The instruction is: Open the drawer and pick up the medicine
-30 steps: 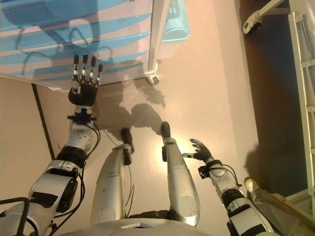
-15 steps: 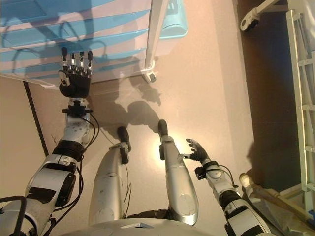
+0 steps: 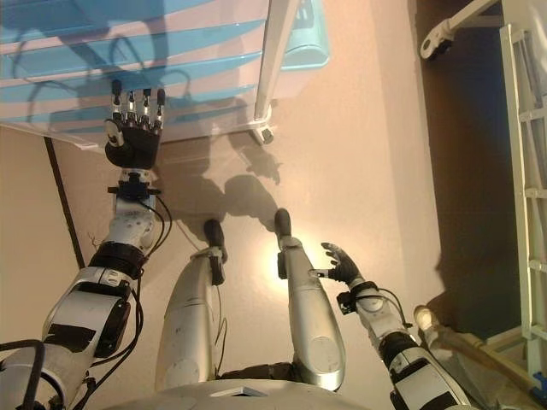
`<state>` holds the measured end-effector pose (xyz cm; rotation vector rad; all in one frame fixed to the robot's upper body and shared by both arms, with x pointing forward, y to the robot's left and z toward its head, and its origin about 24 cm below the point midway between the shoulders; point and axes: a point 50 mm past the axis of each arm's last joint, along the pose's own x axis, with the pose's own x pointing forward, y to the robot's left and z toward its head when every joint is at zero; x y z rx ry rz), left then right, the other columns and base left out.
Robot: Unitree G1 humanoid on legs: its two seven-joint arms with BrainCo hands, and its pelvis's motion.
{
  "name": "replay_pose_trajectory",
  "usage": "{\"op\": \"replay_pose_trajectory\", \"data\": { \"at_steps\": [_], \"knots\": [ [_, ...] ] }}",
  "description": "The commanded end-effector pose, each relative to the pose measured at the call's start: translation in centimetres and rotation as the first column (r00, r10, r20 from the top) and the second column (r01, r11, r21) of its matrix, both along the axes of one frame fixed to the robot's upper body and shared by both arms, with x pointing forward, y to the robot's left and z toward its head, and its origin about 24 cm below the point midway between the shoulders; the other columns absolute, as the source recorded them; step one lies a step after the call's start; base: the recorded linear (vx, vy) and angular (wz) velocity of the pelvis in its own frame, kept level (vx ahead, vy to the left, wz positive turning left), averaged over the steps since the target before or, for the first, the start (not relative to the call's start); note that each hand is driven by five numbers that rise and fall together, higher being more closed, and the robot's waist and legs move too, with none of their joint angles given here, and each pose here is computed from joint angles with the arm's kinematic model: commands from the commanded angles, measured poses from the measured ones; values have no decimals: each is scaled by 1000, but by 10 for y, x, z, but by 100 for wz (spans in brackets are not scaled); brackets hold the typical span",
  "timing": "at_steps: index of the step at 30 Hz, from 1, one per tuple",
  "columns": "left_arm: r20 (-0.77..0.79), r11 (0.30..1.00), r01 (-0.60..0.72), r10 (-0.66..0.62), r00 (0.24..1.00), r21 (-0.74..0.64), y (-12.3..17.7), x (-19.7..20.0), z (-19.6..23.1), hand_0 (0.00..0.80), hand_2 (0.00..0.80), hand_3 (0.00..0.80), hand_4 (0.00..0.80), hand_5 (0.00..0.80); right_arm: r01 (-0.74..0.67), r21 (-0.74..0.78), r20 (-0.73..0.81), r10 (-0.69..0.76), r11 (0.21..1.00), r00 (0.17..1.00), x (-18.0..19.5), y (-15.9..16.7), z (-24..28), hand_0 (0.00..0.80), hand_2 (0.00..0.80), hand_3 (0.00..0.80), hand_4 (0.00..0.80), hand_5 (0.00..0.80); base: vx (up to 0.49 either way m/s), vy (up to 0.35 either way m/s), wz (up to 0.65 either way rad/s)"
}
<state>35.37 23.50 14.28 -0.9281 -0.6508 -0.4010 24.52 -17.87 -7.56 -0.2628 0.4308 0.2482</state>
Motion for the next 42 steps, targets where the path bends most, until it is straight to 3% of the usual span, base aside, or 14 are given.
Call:
{"op": "replay_pose_trajectory", "data": {
  "at_steps": [1, 7, 13, 23, 32, 37, 42],
  "knots": [
    [197, 987, -86, 58, 979, 135, 18, 1, 67, 0, 0, 0, 0, 0, 13, 22, 10, -13, 1000, 1000, -9, 0, -1, 0, 0, 0, 0, 0, 0, 0, 0],
    [7, 929, -82, 85, 996, 361, 16, 7, 40, 0, 0, 0, 0, 0, 13, 14, 22, -13, 1000, 1000, -4, -2, 3, 0, 0, 0, 0, 0, 1, 6, 0],
    [-151, 883, -43, 127, 980, 468, 14, 12, 19, 0, 0, 0, 0, 0, 10, -4, 25, -10, 1000, 1000, -2, -6, 5, 0, 0, 0, 0, 0, 13, 49, 1],
    [-248, 834, 37, 122, 961, 551, 8, 12, 0, 0, 0, 0, 0, 0, 9, -30, 32, -8, 1000, 999, 0, -13, 9, 0, 0, 0, 0, 0, 6, 28, 0],
    [-203, 927, -24, 107, 973, 373, 14, 11, 6, 0, 0, 0, 0, 0, 8, -28, 33, -7, 1000, 999, 0, -10, 9, 0, 0, 0, 0, 0, 0, 0, 0],
    [-11, 994, 23, -22, 1000, 109, 13, 6, 21, 0, 0, 0, 0, 0, 7, -17, 22, -6, 1000, 1000, -5, -5, 4, 0, 0, 0, 0, 0, 16, -27, 1],
    [142, 998, 39, -31, 989, -56, 13, 3, 35, 0, 0, 0, 0, 0, 6, -2, 12, -6, 1000, 1000, -7, -2, 1, 0, 0, 0, 0, 0, 17, -40, 2]
  ]
}}
